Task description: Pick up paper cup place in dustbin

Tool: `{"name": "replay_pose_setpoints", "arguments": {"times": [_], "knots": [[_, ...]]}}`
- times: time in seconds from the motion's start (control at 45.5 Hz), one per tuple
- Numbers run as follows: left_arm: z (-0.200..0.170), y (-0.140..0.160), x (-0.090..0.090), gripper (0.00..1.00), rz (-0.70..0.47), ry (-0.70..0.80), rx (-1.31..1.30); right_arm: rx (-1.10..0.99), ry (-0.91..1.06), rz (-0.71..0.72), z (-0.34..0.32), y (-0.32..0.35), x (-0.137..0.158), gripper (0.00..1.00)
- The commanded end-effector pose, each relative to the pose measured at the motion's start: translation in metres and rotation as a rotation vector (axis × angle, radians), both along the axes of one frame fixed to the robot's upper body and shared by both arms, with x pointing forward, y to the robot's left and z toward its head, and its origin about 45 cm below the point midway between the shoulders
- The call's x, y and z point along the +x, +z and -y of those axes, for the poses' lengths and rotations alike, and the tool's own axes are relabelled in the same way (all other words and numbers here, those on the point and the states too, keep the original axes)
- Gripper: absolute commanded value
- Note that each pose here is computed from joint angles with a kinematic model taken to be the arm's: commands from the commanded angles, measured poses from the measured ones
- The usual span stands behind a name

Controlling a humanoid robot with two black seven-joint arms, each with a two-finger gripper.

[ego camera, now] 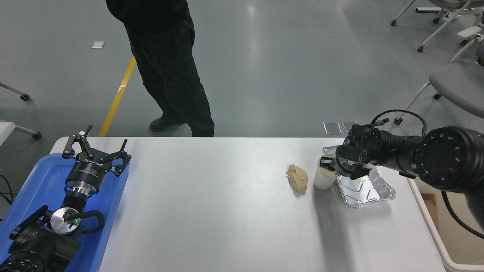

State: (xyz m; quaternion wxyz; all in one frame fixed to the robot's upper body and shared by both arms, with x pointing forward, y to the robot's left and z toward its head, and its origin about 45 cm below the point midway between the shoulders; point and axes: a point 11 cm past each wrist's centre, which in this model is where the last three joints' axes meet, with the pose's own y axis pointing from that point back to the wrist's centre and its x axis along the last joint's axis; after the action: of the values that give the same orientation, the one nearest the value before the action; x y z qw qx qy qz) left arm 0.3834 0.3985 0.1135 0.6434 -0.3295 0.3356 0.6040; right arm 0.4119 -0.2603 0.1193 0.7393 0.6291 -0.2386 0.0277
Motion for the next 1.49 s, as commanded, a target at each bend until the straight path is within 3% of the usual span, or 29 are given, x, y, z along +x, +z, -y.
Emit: {"name": "replay_pose_setpoints", "arguments": {"times": [0.0, 0.505, 0.879, 1.187, 1.473], "knots": [[0.0, 0.0, 0.0, 0.99, 0.0, 0.0, 0.0, 0.023, -0.036, 0.0, 0.0, 0.008, 0.002, 0.0], [0.0, 0.0, 0.0, 0.99, 0.0, -0.001, 0.001, 0.115, -0.011, -0.022, -0.001, 0.151, -0.019, 0.0], [0.0, 0.0, 0.0, 0.99, 0.0, 0.0, 0.0, 0.21, 0.176, -0.124, -0.027, 0.275, -0.032, 0.0], [0.0, -0.001, -0.001, 0.99, -0.001, 0.0, 0.0, 0.214, 0.23, -0.035, -0.036, 0.335, -0.035, 0.0], [0.0, -0.001, -0.001, 0.99, -0.001, 0.0, 0.0, 0.208, 0.212, -0.023, -0.028, 0.339, -0.035, 0.0]]}}
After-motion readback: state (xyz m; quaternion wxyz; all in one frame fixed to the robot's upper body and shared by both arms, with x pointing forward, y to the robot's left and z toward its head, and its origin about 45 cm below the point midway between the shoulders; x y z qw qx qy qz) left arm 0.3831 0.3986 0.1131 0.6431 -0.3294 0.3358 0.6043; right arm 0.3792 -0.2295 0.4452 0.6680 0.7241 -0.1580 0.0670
